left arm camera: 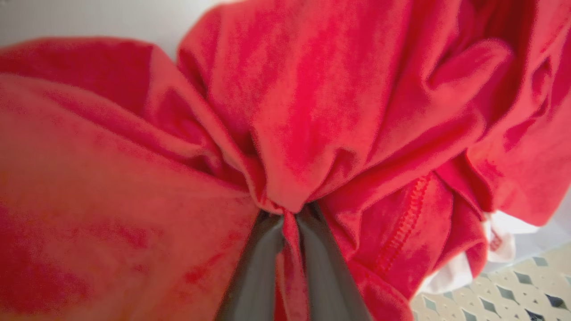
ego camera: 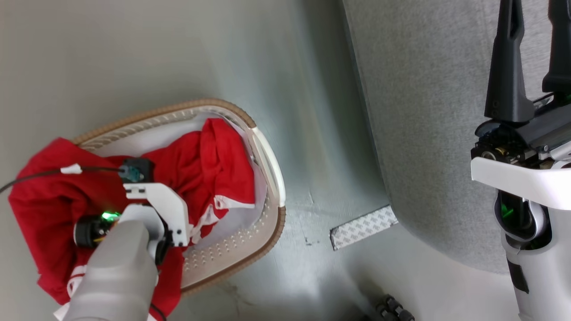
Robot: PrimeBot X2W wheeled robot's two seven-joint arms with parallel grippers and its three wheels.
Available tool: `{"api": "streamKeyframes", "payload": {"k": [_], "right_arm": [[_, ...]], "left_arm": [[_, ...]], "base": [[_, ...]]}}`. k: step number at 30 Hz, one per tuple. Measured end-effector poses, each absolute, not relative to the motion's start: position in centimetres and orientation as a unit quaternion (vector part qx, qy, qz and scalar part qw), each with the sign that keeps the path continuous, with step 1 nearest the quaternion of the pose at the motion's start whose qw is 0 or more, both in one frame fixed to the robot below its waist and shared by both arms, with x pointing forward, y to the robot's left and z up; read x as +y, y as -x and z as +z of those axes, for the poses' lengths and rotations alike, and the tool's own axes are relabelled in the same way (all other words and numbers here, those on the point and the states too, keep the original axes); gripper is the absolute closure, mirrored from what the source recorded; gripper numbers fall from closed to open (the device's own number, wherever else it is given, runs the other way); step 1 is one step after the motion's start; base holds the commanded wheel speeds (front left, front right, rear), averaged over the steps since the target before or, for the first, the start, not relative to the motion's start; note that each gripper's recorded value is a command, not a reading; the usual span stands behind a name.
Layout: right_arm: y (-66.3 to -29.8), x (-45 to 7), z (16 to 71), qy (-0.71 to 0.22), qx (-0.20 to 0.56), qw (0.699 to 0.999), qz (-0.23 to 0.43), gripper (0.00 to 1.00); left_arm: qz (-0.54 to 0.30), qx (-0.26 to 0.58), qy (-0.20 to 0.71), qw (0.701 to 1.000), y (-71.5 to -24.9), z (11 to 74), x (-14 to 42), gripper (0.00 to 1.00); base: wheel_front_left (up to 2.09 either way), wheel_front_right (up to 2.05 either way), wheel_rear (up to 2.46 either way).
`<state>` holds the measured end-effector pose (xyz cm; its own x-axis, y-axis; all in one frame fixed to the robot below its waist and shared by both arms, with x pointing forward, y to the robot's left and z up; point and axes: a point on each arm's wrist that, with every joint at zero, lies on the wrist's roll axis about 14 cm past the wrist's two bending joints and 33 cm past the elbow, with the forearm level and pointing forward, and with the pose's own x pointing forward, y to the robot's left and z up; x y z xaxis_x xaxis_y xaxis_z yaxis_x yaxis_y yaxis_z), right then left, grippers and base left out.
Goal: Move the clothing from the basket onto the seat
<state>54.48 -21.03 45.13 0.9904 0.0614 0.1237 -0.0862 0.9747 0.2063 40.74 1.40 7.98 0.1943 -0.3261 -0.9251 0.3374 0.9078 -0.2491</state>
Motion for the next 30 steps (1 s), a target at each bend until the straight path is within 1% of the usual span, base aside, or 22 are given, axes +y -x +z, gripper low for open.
{"api": "streamKeyframes", "payload": {"k": [4,9,10,11,17,19,20,22,25,30], "right_arm": [[-53.9,-21.0,46.7,-0.106,-0.07,0.991,0.038,0.0],[-52.4,-21.3,49.2,-0.103,-0.085,0.99,0.036,0.0],[-52.4,-21.3,49.2,-0.103,-0.085,0.99,0.036,0.0],[-51.6,-21.4,50.3,-0.101,-0.091,0.99,0.035,0.0],[-48.4,-21.7,53.4,-0.102,-0.107,0.988,0.032,0.0],[-47.8,-21.7,53.9,-0.102,-0.111,0.988,0.032,0.0],[-46.7,-21.7,54.9,-0.103,-0.118,0.987,0.032,0.0],[-46.0,-21.7,55.3,-0.102,-0.121,0.987,0.032,0.0],[-44.2,-21.7,56.7,-0.104,-0.132,0.985,0.034,0.0],[-41.3,-21.9,58.5,-0.102,-0.15,0.983,0.034,0.0]], "left_arm": [[-0.222,0.573,0.009,0.789,-41.1,10.0,1.0,1.0],[-0.227,0.533,0.032,0.814,-41.5,13.6,0.5,1.0],[-0.227,0.533,0.032,0.814,-41.5,13.6,0.5,1.0],[-0.231,0.516,0.037,0.824,-41.6,15.3,0.4,1.0],[-0.244,0.449,0.04,0.859,-42.2,20.9,0.4,1.0],[-0.245,0.438,0.04,0.864,-42.3,21.9,0.5,1.0],[-0.243,0.417,0.041,0.875,-42.3,23.7,0.7,1.0],[-0.244,0.405,0.04,0.88,-42.3,24.6,0.9,1.0],[-0.25,0.362,0.049,0.897,-42.3,27.8,0.6,1.0],[-0.264,0.294,0.069,0.916,-41.7,32.9,-0.4,1.0]], "base": [[0.0,0.0,0.0],[0.0,0.0,0.0],[0.0,0.0,0.0],[0.0,0.0,0.0],[0.0,0.0,0.0],[0.0,0.0,0.0],[0.0,0.0,0.0],[0.0,0.0,0.0],[0.0,0.0,0.0],[0.0,0.0,0.0]]}}
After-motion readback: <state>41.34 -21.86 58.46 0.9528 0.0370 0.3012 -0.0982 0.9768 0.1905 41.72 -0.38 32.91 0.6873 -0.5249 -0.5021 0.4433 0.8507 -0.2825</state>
